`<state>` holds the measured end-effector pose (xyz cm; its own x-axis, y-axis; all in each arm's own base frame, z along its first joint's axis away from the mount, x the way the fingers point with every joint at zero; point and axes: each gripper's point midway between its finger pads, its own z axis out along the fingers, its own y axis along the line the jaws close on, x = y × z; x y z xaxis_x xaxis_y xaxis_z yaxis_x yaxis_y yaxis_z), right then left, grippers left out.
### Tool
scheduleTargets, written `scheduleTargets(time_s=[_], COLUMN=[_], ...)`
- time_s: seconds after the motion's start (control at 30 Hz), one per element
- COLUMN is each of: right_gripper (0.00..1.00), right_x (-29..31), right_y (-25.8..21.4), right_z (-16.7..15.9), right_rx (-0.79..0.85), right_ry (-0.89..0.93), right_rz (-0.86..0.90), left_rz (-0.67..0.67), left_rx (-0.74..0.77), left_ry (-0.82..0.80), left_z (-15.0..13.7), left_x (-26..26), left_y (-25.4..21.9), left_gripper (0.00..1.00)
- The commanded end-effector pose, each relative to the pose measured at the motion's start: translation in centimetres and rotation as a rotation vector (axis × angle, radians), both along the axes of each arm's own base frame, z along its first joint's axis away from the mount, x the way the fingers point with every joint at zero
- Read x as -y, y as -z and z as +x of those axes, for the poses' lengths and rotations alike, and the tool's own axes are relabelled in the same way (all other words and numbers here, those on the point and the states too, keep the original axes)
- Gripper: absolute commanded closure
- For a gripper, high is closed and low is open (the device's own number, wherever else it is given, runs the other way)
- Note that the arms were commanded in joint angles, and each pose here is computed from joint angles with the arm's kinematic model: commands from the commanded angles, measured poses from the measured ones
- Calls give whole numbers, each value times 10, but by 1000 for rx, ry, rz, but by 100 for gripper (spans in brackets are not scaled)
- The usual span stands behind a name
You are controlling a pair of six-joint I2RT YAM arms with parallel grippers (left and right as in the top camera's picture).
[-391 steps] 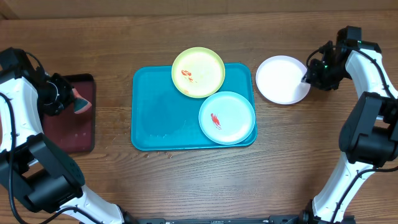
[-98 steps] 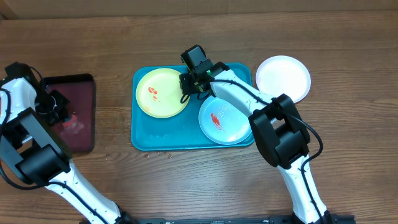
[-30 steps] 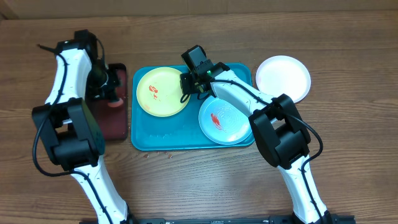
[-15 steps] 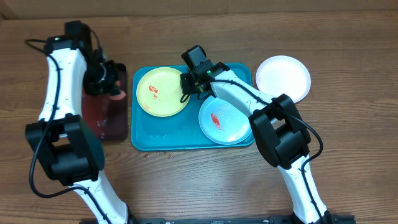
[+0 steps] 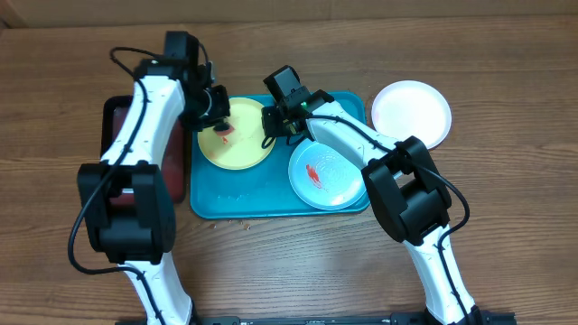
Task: Clean dirty plates on tray and stack at the side
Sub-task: 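Lift the sponge from the water tray and carry it onto the yellow plate, then scrub the yellow plate with the sponge while the right gripper holds it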
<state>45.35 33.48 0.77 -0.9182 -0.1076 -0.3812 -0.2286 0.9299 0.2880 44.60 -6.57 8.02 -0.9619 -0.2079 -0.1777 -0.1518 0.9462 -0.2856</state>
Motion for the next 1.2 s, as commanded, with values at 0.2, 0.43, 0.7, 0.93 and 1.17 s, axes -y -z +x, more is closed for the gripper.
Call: scheduleTargets(time_s=[0.2, 0.43, 0.7, 0.93, 1.17], right_gripper=[96, 96, 96, 96, 96], right_x=[15, 28, 38, 36, 37], right_y=[32, 34, 35, 35, 35], right_z=[-23, -19, -17, -17, -17], right_rx=[-103, -108, -126, -126, -126], right_ry=[14, 42, 56, 48, 49], right_rz=[-74, -101, -102, -94, -95], left_rz=[-26, 71, 112, 119, 206], left_rx=[57, 64, 59, -5, -38], left_ry=[2, -50, -61, -75, -46], left_z=[3, 5, 5, 1, -6], left_x=[45, 28, 20, 19, 5], left_y=[28, 36, 52, 87, 99], left_gripper=[96, 96, 96, 96, 92])
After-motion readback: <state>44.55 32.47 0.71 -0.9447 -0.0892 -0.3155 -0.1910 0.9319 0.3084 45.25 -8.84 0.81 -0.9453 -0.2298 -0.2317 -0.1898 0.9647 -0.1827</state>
